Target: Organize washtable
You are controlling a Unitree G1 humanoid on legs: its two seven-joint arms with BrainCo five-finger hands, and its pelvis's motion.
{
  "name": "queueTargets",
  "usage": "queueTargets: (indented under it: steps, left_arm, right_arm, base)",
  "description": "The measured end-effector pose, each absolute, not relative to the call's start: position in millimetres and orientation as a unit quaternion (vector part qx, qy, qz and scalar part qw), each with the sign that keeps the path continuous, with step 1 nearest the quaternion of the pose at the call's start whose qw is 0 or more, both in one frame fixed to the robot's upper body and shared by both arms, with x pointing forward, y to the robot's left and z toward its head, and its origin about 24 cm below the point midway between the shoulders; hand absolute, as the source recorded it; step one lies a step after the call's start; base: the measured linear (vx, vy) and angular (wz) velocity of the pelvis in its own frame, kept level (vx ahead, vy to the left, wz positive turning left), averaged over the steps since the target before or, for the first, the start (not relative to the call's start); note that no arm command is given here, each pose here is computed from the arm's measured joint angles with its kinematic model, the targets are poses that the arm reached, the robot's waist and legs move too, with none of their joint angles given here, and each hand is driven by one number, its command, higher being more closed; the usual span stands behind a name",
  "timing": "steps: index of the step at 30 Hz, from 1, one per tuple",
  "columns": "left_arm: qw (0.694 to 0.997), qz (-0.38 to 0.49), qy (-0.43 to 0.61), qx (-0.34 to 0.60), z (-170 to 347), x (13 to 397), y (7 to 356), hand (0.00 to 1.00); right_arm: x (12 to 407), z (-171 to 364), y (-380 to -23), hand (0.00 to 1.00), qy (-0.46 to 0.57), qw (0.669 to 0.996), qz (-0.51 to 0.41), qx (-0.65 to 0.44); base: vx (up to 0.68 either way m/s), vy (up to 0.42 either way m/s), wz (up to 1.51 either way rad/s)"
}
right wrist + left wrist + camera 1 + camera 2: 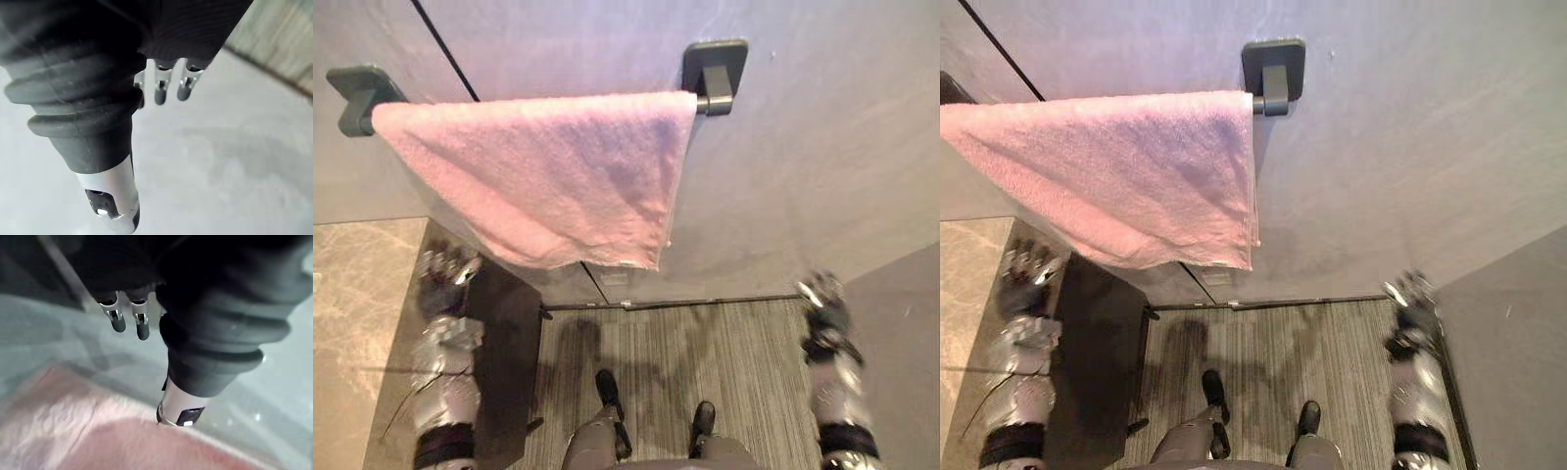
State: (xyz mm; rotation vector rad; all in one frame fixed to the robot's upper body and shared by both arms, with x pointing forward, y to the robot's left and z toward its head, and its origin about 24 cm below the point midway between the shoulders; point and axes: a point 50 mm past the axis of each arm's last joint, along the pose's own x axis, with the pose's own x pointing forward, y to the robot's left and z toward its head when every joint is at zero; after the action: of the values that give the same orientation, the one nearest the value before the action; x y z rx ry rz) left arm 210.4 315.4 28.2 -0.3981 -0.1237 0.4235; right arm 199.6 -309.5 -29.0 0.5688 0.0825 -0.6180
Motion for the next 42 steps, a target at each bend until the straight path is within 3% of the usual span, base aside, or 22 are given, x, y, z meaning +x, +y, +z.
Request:
queueTargets:
  steps: [3, 9, 18, 22, 24, 29, 36, 41, 42]
  left_arm:
    - [0.951, 0.215, -0.021, -0.221, 4.6, 198.3, 300.2, 0.00]
    - [0.917, 0.245, 0.078, -0.305, -54.3, 172.7, 255.8, 0.00]
    - [0.822, 0.327, 0.301, -0.356, -140.3, 95.8, 207.0, 0.00]
    - [0.774, 0.355, 0.416, -0.319, -164.6, 43.7, 197.4, 0.00]
    - [0.754, 0.370, 0.456, -0.294, -168.9, 23.9, 197.0, 0.00]
    - [0.751, 0.357, 0.495, -0.253, -170.6, 15.4, 200.3, 0.00]
    - [0.805, 0.275, 0.494, -0.178, -166.1, 52.0, 208.3, 0.00]
    - [0.824, 0.262, 0.477, -0.156, -160.9, 69.7, 219.6, 0.00]
    - [0.822, 0.265, 0.476, -0.168, -161.7, 70.0, 215.4, 0.00]
  right_arm:
    - [181.7, -46.4, -308.1, 0.00, 0.064, 0.891, -0.342, 0.293]
    - [157.1, -79.8, -273.4, 0.00, 0.118, 0.850, -0.375, 0.350]
    - [75.2, -147.3, -227.0, 0.00, 0.306, 0.755, -0.447, 0.370]
    - [38.7, -164.2, -204.6, 0.00, 0.394, 0.718, -0.447, 0.360]
    - [33.0, -166.0, -201.7, 0.00, 0.416, 0.723, -0.434, 0.342]
    - [34.5, -167.1, -199.2, 0.00, 0.459, 0.751, -0.378, 0.287]
    - [63.4, -161.9, -199.0, 0.00, 0.466, 0.805, -0.292, 0.221]
    - [54.2, -168.7, -183.8, 0.00, 0.504, 0.794, -0.266, 0.209]
    - [62.8, -167.6, -187.0, 0.00, 0.505, 0.806, -0.246, 0.185]
  base:
    - [0.07, -0.018, 0.01]
    - [-0.04, -0.004, -0.09]
    - [-0.01, 0.022, -0.04]
    - [0.07, 0.002, -0.03]
    - [0.09, -0.002, 0.00]
    - [0.06, 0.003, -0.05]
    - [-0.01, 0.003, -0.29]
    - [0.06, -0.140, 0.65]
    - [0.13, -0.272, 0.68]
